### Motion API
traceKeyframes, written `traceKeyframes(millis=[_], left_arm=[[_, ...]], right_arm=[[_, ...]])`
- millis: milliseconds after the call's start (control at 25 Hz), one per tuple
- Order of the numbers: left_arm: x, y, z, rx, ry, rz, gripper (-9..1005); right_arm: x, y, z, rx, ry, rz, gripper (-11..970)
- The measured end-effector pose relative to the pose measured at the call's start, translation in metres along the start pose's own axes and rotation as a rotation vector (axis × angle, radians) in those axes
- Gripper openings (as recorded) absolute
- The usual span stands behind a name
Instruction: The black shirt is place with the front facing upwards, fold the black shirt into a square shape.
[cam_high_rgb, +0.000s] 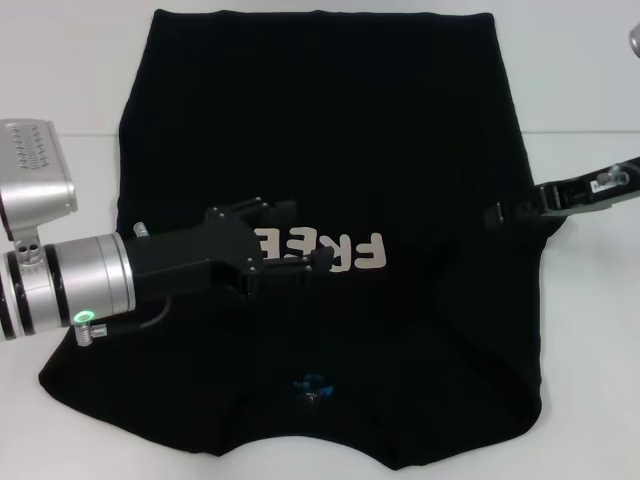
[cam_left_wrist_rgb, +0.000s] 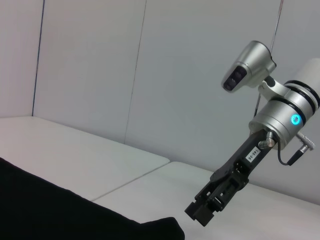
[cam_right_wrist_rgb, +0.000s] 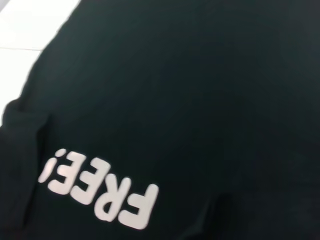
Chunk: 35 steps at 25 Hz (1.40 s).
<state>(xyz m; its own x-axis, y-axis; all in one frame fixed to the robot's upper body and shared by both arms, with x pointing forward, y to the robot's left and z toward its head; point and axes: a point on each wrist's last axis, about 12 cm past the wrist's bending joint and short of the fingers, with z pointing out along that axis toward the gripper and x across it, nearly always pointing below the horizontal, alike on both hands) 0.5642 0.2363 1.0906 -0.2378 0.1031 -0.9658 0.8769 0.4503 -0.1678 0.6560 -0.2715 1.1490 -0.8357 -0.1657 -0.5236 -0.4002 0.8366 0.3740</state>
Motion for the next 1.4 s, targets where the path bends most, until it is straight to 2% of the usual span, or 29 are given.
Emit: traceKeyframes(millis=[120, 480, 880, 1120, 1400], left_arm=[[0.0, 0.0, 0.0, 0.003, -0.001, -0.001, 873], [0.0, 0.0, 0.001, 0.001, -0.005, -0.003, 873], [-0.001, 0.002, -0.003, -0.011, -0.009, 0.001, 873], [-0.002, 0.004, -0.006, -0.017, -0.005, 0.006, 874], [-0.003, 0.007, -0.01, -0.024, 0.0, 0.017, 874]], right_arm=[[0.002, -0.003, -0.001, 0.004, 0.0, 0.01, 901], [0.004, 0.0, 0.008, 0.014, 0.007, 0.021, 932], [-0.001, 0.018, 0.037, 0.012, 0.009, 0.1, 898], [-0.001, 0.031, 0.058, 0.022, -0.008, 0.123, 758], [0.001, 0.042, 0.073, 0.031, -0.043, 0.149, 759]])
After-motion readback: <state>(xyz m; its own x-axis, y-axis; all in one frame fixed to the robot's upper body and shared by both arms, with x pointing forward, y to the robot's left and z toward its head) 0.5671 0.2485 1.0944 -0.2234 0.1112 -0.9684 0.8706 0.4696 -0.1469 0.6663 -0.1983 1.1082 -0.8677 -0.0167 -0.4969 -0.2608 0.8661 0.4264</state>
